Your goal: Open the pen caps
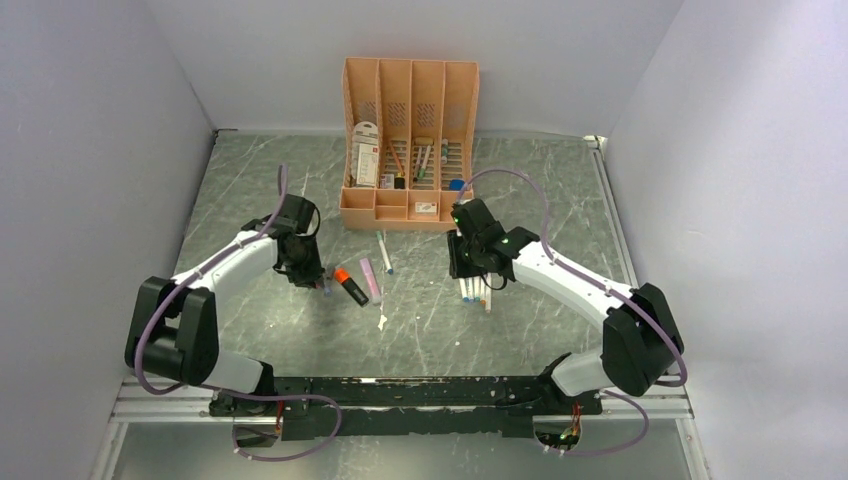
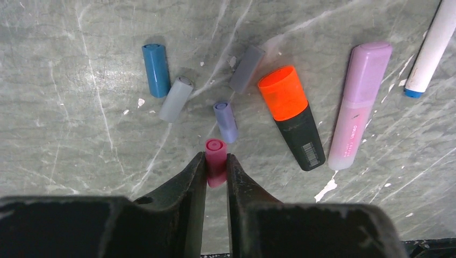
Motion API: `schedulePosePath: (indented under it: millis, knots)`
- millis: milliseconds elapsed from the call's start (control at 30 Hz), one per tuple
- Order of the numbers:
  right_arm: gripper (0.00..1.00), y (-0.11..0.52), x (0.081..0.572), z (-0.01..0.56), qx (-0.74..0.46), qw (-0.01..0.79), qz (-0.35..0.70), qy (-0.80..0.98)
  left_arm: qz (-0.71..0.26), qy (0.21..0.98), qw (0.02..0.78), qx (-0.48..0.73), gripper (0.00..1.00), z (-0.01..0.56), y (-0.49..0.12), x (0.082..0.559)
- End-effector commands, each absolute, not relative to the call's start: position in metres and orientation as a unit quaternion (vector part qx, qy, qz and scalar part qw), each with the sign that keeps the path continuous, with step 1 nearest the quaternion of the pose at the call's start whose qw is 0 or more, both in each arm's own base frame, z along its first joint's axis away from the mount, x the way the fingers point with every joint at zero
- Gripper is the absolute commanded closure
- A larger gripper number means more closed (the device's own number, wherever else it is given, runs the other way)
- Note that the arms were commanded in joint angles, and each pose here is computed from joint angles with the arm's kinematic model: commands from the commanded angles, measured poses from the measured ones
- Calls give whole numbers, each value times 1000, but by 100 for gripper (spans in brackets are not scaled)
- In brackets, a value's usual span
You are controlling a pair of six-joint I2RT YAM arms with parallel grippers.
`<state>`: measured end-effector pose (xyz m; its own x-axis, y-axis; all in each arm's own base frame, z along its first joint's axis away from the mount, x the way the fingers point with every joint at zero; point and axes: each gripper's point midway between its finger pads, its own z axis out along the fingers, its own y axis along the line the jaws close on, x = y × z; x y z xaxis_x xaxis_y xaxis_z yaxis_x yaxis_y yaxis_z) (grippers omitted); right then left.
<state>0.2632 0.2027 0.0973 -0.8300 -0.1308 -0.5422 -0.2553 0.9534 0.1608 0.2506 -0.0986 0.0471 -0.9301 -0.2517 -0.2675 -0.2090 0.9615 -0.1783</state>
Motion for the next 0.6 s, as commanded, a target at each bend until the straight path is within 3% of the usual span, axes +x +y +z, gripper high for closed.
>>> schedulePosePath:
  millis: [0,233,400,567]
  knots:
    - [70,206,259,99,-106,273,131,947,-64,979,161,-109,72,48,-96,261]
    - [70,206,255,98,-109,269,138,947,-61,981,151,-109,69,40,-96,261]
    - [69,206,254,98,-107,269,139,947,-58,980,156,-111,62,42,-95,263]
    - [68,209,255,101,-109,268,145,946,-78,974,179,-112,59,66,-102,271]
